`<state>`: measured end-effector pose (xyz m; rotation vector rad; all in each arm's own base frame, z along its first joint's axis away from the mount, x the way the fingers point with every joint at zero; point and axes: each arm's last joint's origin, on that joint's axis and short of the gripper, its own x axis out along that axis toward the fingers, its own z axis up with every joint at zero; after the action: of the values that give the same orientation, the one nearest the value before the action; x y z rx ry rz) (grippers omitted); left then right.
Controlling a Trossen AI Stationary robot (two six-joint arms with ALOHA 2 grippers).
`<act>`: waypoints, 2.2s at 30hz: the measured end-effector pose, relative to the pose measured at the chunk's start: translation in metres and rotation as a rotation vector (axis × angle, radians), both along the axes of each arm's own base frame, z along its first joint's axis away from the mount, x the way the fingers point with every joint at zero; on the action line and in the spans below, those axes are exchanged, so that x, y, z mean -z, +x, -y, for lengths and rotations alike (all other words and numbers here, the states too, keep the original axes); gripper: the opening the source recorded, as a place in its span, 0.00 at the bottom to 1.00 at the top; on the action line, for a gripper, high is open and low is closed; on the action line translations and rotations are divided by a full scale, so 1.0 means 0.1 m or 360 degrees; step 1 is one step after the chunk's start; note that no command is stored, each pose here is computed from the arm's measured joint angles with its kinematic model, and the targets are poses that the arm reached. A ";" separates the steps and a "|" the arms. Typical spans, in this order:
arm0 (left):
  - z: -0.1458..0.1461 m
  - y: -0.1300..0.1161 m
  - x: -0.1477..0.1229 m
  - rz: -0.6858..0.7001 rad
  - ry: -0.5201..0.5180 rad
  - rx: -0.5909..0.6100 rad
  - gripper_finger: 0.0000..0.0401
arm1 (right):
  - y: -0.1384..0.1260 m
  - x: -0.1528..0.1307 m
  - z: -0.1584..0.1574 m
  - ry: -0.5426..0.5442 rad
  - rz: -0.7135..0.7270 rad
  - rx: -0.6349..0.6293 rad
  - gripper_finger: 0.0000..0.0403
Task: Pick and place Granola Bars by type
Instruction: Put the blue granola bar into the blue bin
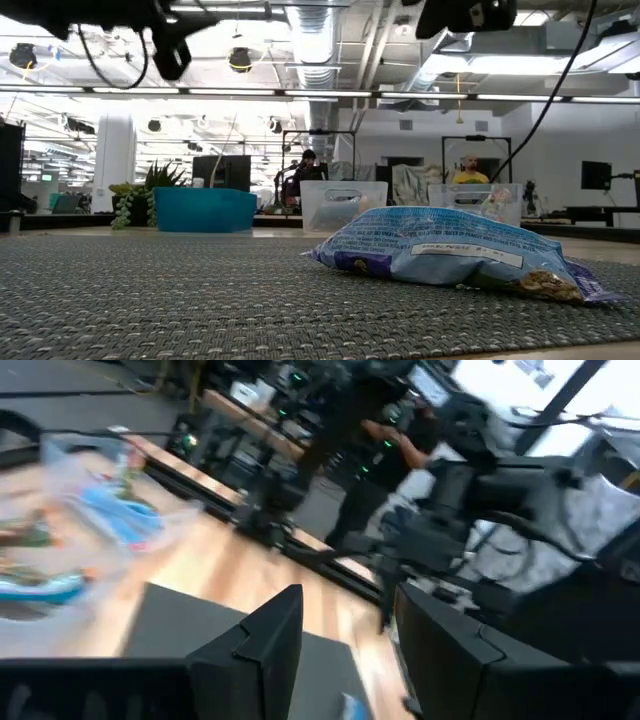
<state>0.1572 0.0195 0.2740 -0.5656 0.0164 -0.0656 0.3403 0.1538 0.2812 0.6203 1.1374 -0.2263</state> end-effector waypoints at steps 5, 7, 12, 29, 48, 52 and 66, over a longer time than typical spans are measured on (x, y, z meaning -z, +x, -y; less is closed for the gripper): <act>0.30 -0.02 -0.14 -0.0052 0.0090 0.0085 0.38 | 0.14 0.32 -0.19 0.0092 -0.0101 -0.0137 0.29; 0.40 -0.02 -0.19 -0.0080 0.0134 0.0091 0.38 | 0.20 0.47 -0.24 0.0103 -0.0150 -0.0155 0.29; 0.58 -0.02 -0.26 -0.0075 0.0154 0.0104 0.38 | 0.28 0.77 -0.30 0.0062 -0.0257 -0.0172 0.29; 0.75 -0.07 -0.22 -0.0153 0.0060 0.0099 0.38 | 0.37 1.26 -0.36 0.0070 -0.0444 -0.0278 0.51; 0.74 -0.07 -0.21 -0.0165 -0.0008 0.0052 0.38 | 0.54 1.27 -0.35 0.0144 -0.0295 -0.0273 0.04; 0.74 -0.07 -0.20 -0.0184 -0.0083 0.0033 0.38 | 0.70 1.04 -0.31 0.0167 -0.0145 -0.0300 0.02; 0.67 -0.14 0.07 -0.0600 -0.0535 -0.0314 0.38 | 1.22 0.35 0.52 0.0134 0.0214 0.0122 0.02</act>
<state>0.1432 -0.0476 0.2666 -0.9065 0.3209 0.2352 0.4625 0.1022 0.2465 0.7438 0.9982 -0.2000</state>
